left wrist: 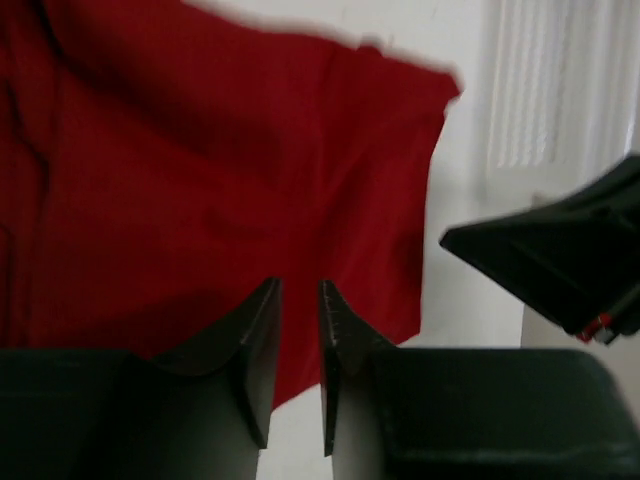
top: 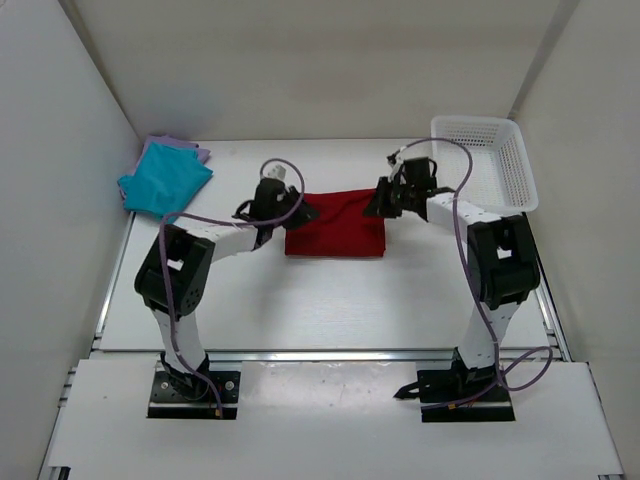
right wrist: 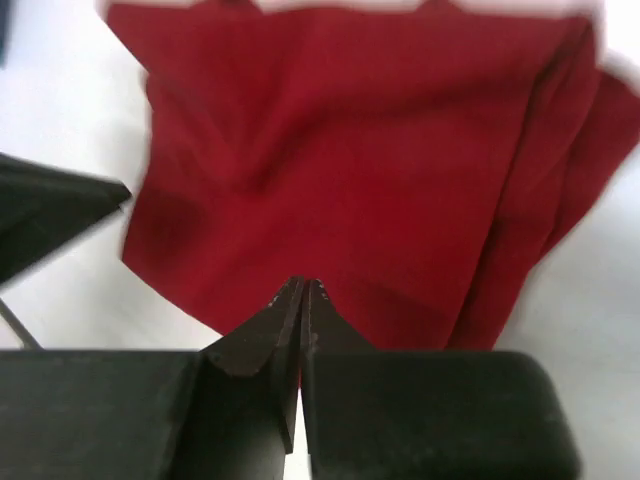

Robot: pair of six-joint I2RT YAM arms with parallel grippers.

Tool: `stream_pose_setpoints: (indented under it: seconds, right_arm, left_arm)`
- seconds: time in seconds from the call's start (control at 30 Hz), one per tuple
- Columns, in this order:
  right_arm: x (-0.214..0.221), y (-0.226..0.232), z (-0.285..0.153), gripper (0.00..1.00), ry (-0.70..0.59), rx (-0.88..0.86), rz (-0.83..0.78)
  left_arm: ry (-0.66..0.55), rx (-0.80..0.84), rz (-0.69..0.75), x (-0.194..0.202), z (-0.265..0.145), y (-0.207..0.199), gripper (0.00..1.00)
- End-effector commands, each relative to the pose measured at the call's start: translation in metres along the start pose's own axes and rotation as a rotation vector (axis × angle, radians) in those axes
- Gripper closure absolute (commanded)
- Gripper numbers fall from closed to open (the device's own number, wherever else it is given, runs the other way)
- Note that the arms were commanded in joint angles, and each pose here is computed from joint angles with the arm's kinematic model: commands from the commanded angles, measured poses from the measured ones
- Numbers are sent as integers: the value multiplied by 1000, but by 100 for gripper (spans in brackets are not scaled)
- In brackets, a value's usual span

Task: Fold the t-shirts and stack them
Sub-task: Smooth out wrinkles on the folded tshirt

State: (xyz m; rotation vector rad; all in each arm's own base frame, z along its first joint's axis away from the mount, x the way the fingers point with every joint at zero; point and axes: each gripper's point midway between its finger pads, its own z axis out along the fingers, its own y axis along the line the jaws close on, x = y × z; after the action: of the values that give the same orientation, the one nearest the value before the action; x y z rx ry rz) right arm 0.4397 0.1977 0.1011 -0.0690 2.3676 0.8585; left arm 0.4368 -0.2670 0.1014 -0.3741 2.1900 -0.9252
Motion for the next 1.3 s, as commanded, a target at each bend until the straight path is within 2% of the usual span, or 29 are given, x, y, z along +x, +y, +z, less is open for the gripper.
stream_pose_setpoints:
  seconds: [0.0, 0.13, 0.23, 0.37, 0.4, 0.43, 0.47, 0.5, 0.57, 0.67, 0.8, 0.83, 1.0, 1.1, 1.2, 1.23, 1.27]
  right_arm:
    - [33, -21, 15, 100, 22, -29, 60]
    - [72, -49, 12, 100, 55, 19, 128]
    - [92, -59, 6, 100, 70, 45, 163]
    - [90, -45, -8, 100, 55, 34, 120]
    - [79, -40, -13, 98, 25, 29, 104]
    - [68, -32, -18, 92, 0, 21, 85]
    - [63, -27, -21, 89, -9, 14, 82]
    - [52, -24, -23, 81, -31, 10, 60]
    - [28, -17, -23, 72, -70, 2, 40]
    - [1, -25, -16, 68, -111, 19, 30]
    - [-28, -49, -4, 64, -142, 58, 48]
    - [-30, -57, -3, 64, -143, 70, 49]
    - [-40, -74, 17, 64, -94, 95, 66]
    - [-35, -73, 28, 66, -58, 82, 61]
    - [-39, -71, 29, 66, -73, 79, 42]
    - [-39, -70, 30, 67, -74, 71, 48]
    - [-40, -72, 30, 75, -77, 66, 59]
  left_arm:
    - [69, -60, -33, 35, 3, 45, 71]
    - [50, -116, -105, 46, -22, 86, 72]
    - [23, -118, -127, 53, -47, 96, 70]
    - [-34, -27, -182, 42, -72, 81, 61]
    - [-56, -7, -165, 34, -77, 72, 59]
    - [-71, 23, -135, 26, -79, 56, 58]
    - [-92, 20, -95, 17, -76, 45, 57]
    - [-108, 7, -40, 8, -69, 35, 55]
    - [-129, -41, 28, -8, -57, 31, 50]
    - [-168, -109, 71, -38, -32, 37, 46]
    - [-111, -169, 119, -51, 10, 50, 46]
    - [-108, -162, 118, -53, 13, 49, 43]
    - [-55, -188, 132, -53, 42, 61, 43]
    - [-56, -170, 112, -52, 45, 63, 43]
    - [-67, -131, 89, -53, 47, 56, 42]
    - [-73, -114, 84, -55, 47, 52, 42]
    - [-63, -116, 81, -51, 49, 55, 43]
